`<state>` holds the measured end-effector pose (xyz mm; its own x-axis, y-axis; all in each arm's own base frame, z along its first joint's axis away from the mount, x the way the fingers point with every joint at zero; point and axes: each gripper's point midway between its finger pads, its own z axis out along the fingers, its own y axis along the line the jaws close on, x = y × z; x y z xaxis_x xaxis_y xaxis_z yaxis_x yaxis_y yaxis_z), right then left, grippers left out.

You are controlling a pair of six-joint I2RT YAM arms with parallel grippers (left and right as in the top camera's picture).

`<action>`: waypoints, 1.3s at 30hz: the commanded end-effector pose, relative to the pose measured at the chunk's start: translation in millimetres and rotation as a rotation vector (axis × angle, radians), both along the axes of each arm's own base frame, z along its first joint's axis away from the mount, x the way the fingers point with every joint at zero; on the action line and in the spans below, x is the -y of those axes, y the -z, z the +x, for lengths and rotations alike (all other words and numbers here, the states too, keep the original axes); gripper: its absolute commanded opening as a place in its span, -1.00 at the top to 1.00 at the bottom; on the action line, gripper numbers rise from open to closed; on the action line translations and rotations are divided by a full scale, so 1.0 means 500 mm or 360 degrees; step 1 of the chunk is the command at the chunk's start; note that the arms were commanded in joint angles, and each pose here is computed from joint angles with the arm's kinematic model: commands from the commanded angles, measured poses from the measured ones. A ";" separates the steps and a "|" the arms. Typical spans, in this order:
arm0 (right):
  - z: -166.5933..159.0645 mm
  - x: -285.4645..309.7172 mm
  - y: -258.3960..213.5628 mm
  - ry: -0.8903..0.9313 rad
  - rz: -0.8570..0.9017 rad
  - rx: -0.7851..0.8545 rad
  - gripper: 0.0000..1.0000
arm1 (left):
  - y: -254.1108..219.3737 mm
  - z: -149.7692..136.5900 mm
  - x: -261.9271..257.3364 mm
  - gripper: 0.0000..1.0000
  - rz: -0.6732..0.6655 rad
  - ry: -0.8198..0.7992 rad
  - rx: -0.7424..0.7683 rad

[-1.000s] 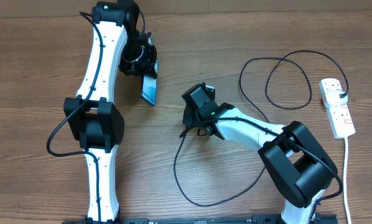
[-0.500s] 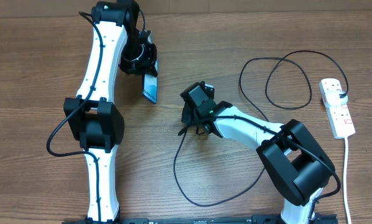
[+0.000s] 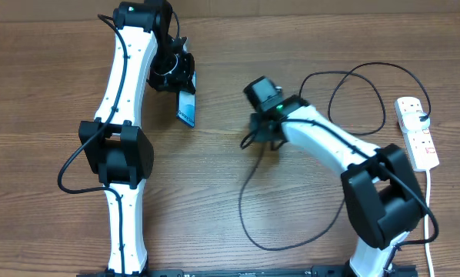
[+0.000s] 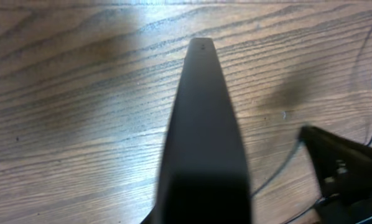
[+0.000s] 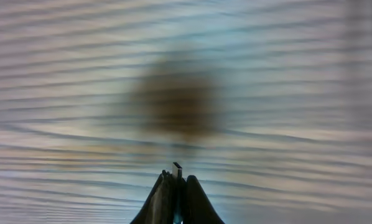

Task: Plug charger to phone and switch on socket
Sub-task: 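Close the right gripper on the USB-C plug and lift it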

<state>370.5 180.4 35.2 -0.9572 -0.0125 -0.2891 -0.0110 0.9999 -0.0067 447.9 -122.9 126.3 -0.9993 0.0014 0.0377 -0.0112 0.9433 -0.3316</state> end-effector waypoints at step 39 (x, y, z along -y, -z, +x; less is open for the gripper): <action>-0.115 0.116 0.098 0.0257 -0.0125 -0.0351 0.55 | -0.020 0.012 0.016 0.92 -0.0046 0.0003 0.0067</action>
